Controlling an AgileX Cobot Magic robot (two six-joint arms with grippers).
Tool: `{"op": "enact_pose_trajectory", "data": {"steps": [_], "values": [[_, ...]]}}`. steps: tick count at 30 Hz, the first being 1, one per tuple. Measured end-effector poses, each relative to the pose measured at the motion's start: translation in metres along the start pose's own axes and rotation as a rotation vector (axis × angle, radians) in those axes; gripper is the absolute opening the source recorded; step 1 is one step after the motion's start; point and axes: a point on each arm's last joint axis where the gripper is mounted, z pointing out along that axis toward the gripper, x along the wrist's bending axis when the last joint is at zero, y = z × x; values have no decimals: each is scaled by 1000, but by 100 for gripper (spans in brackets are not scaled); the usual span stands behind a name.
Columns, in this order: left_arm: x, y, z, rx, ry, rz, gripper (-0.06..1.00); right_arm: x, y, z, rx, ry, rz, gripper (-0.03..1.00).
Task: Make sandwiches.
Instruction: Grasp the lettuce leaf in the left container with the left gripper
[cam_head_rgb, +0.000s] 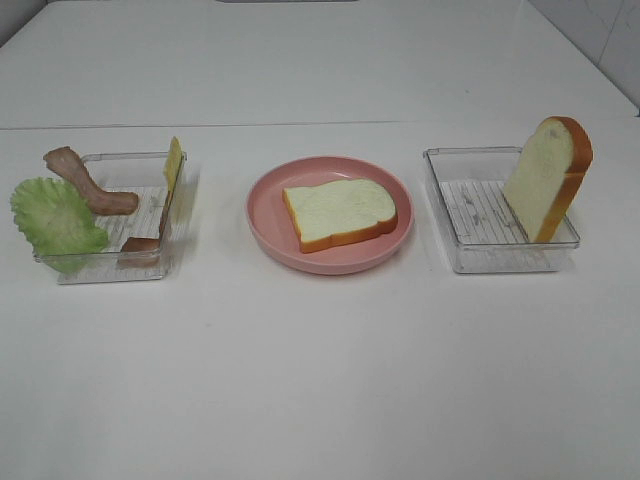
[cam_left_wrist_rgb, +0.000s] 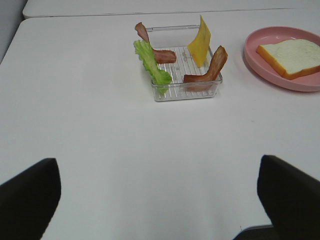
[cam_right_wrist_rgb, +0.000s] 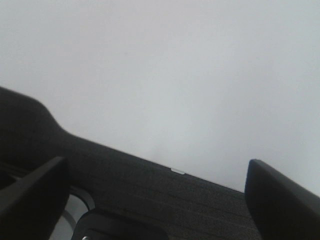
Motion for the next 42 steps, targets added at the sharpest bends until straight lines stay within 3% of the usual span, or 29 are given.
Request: {"op": "enact_pose_trajectory", "data": {"steps": [3,5,17,42], "values": [[0,0,0,0,0,0,99,-2,-5,-3,-45,-29,39,92],[0,0,0,0,0,0,99,-3,-12,-5,-137,-75,88,92],[0,0,0,0,0,0,99,3,-37,-20,-363,-151,200,92],[0,0,0,0,0,0,99,4,-39,-21,-378,-152,206,92]]}}
